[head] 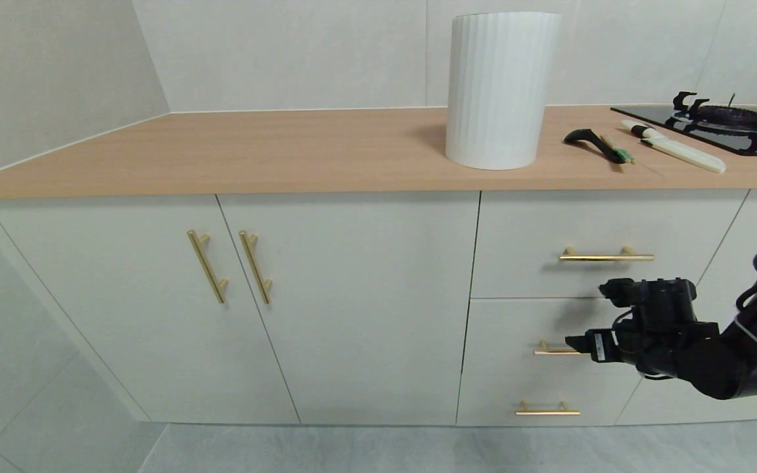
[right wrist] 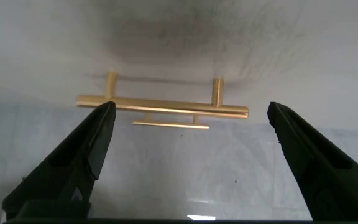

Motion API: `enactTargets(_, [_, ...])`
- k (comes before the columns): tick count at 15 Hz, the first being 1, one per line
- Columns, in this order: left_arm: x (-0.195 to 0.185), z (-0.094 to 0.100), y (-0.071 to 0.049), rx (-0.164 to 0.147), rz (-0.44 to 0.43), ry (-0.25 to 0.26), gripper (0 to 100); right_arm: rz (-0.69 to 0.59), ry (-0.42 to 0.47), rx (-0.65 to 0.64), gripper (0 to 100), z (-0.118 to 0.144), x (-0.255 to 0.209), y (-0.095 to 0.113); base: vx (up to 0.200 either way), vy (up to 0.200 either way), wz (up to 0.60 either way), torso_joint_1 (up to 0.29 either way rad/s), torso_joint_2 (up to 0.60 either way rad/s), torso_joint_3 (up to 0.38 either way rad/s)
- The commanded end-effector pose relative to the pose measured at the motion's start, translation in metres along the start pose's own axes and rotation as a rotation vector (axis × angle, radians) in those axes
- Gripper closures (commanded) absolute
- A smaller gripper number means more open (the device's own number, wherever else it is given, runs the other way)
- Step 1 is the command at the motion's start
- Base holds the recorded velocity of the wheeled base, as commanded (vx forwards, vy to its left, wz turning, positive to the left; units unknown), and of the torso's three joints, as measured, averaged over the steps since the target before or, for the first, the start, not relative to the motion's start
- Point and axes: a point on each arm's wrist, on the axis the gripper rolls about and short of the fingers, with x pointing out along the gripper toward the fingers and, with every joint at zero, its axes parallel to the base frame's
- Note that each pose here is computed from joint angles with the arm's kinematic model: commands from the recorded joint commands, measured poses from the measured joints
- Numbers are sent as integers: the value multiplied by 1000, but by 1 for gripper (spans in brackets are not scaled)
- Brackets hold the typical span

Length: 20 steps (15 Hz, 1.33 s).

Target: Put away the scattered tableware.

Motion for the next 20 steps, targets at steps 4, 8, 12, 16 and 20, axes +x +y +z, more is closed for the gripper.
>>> enactTargets(4, [0,0,0,-1,1,1,0,-90,-3,-3,0,-18,32,3,0,0,0,0,0,0])
enactTargets(8, [0,0,0,-1,1,1,0,-106,-5,-2,0,-19,39,3,0,0,0,0,0,0])
enactTargets(12, [0,0,0,-1,1,1,0,-127,3,-2,0,-22,46,2,0,0,0,0,0,0])
enactTargets(16, [0,0,0,-1,1,1,0,-126,17,-7,0,-24,40,1,0,0,0,0,0,0])
enactTargets(20, [0,0,0,-1,1,1,0,-119,57,-31,0,-23,30,1,0,0,0,0,0,0])
